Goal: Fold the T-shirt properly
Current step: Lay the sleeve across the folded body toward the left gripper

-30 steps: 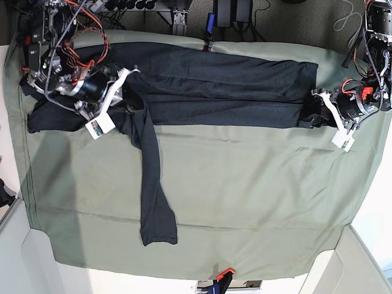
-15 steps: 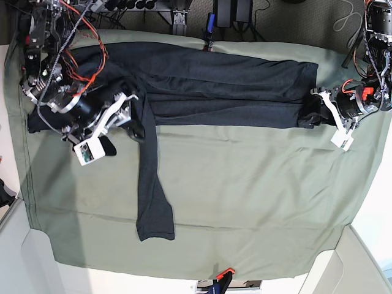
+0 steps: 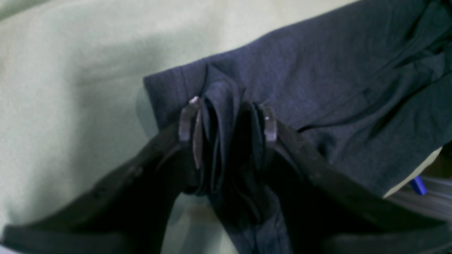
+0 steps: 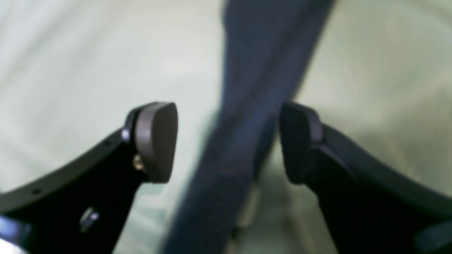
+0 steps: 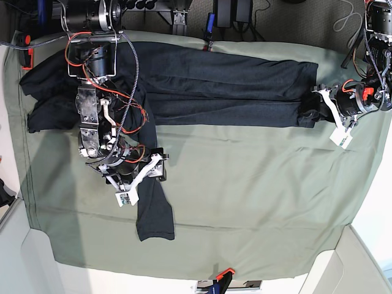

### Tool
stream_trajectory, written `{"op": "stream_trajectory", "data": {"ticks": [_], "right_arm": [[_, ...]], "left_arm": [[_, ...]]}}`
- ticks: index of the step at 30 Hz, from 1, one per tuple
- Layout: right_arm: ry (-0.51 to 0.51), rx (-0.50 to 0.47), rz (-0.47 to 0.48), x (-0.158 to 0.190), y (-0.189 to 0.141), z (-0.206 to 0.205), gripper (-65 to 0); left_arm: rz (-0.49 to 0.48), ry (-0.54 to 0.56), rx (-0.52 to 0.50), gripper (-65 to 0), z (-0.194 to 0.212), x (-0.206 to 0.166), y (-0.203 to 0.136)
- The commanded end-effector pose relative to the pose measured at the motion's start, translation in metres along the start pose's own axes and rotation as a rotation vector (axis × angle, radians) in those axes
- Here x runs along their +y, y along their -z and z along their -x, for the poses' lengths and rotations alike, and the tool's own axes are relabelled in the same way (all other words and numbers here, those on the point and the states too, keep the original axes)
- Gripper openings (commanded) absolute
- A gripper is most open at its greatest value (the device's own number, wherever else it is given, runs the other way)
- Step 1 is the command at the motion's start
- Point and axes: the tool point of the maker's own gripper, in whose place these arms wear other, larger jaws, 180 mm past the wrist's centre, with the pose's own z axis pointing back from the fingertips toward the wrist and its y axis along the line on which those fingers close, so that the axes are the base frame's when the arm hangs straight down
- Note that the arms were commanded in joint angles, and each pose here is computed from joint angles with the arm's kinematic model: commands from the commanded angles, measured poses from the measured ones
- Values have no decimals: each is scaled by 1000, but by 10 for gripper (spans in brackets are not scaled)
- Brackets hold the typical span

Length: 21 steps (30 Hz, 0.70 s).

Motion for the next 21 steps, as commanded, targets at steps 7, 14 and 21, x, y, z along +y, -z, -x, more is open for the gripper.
{"op": "stream_trajectory", "data": {"ticks": [7, 14, 21], "right_arm": [[-8, -39, 1, -1, 2, -18, -507], [-7, -30, -160, 29, -5, -22, -650], [15, -96, -397, 84, -34, -34, -650]], "left_arm": [[-7, 23, -65, -409, -21, 4, -8], [-7, 24, -65, -409, -21, 4, -8], [-7, 24, -77, -409, -24, 4, -9]]}}
